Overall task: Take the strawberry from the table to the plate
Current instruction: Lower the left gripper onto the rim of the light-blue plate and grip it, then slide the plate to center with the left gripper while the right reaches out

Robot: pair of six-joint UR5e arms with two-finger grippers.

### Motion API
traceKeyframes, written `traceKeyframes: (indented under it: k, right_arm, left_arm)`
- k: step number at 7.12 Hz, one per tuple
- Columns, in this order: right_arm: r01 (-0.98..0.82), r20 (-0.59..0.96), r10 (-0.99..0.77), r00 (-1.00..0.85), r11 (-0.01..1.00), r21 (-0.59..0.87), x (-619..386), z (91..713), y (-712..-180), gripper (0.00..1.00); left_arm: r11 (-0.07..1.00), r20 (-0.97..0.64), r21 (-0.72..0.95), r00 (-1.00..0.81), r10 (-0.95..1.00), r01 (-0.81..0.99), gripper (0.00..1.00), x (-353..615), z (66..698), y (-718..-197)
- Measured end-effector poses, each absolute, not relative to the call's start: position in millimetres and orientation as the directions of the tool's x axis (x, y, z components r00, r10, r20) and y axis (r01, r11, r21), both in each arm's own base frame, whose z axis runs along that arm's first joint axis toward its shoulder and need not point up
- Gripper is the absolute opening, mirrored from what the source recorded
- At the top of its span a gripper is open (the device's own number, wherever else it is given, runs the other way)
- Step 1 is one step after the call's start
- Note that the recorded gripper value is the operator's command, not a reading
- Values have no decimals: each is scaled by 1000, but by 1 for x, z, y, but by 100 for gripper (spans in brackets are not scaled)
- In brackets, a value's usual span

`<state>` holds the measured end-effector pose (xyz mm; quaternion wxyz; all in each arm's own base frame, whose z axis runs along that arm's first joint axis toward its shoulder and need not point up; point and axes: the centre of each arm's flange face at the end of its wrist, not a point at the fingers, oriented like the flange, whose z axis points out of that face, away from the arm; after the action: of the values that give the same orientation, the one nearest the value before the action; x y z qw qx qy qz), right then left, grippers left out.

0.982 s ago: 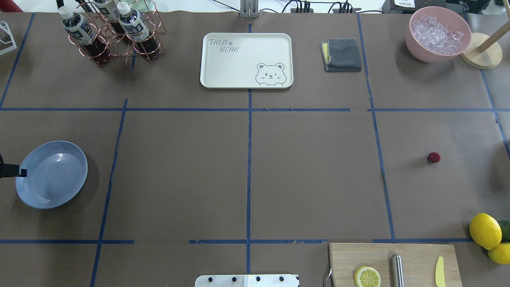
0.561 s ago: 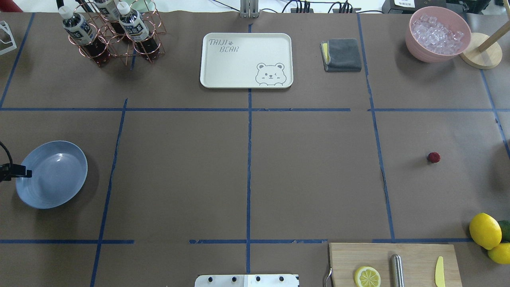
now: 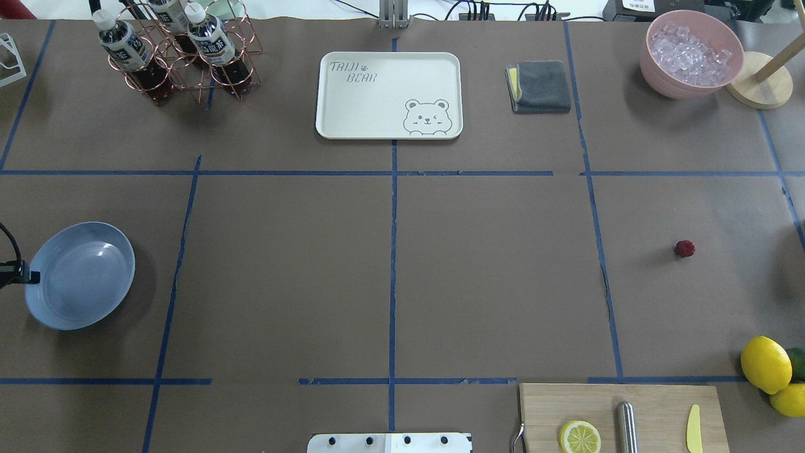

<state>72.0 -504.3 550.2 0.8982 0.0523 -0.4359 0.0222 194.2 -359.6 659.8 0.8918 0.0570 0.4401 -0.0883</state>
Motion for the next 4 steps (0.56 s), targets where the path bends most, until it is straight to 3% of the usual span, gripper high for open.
traceKeyframes:
  k: [4]
  right_arm:
    - [-81, 785, -18, 619, 993, 87, 70, 544, -505, 100]
  left_arm:
    - [985, -882, -55, 454, -125, 163, 0, 153, 600, -371]
